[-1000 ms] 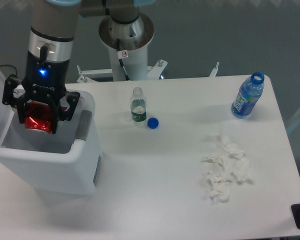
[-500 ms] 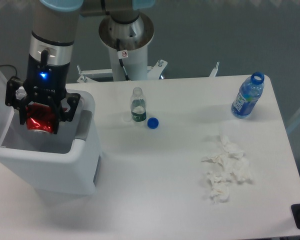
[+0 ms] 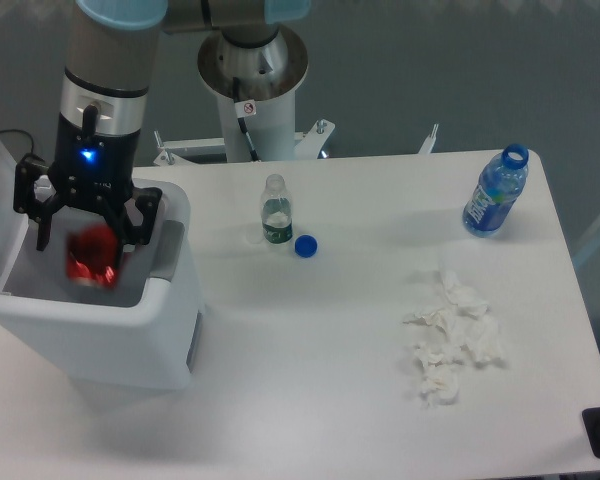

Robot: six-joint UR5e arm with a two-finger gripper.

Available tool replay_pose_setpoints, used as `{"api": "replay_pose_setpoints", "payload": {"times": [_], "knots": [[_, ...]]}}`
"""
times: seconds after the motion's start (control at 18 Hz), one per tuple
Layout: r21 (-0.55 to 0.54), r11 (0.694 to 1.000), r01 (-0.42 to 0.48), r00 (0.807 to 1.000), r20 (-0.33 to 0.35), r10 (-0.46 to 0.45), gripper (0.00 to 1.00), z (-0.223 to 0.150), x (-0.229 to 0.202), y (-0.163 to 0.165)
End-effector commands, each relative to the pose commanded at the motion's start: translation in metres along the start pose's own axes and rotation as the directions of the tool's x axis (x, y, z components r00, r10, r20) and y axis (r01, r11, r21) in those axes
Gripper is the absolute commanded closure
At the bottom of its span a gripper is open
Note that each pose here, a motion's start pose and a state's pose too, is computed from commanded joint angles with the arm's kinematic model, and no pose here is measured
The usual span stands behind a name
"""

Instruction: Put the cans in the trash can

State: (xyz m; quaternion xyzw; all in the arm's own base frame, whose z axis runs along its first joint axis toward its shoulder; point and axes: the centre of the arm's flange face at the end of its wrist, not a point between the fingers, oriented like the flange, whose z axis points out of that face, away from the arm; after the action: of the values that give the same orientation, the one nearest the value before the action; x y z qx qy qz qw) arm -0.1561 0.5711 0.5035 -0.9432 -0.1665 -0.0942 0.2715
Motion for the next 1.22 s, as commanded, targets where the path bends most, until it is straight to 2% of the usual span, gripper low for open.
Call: {"api": "replay_pose_setpoints", "payload": {"times": [0.11, 0.22, 0.33, 0.56, 0.67, 0.78, 1.0, 1.22], "knots": [[0.01, 1.0, -0.004, 1.0, 0.002, 0.004, 0.01, -0.005, 0.001, -0.002], [0.029, 0.999, -0.021, 1.0, 0.011, 0.021, 0.0, -0.014, -0.001, -0.008], [0.048, 0.996, -0.076, 0.996, 0.042, 0.074, 0.0, -0.025, -0.016, -0.013], [0.056, 0.977, -0.205, 0.974, 0.113, 0.198, 0.0, -0.047, -0.059, -0.015], [0.045, 0.976, -0.214, 0.966, 0.158, 0.204, 0.0, -0.054, -0.078, -0.015], [0.004, 0.971, -0.24, 0.944, 0.232, 0.233, 0.0, -0.056, -0.098, -0.013], [-0.137, 0.918, -0.372, 0.862, 0.315, 0.396, 0.0, -0.048, -0.117, -0.007], [-0.204, 0.891, -0.406, 0.831, 0.324, 0.452, 0.0, -0.035, -0.133, -0.006]]}}
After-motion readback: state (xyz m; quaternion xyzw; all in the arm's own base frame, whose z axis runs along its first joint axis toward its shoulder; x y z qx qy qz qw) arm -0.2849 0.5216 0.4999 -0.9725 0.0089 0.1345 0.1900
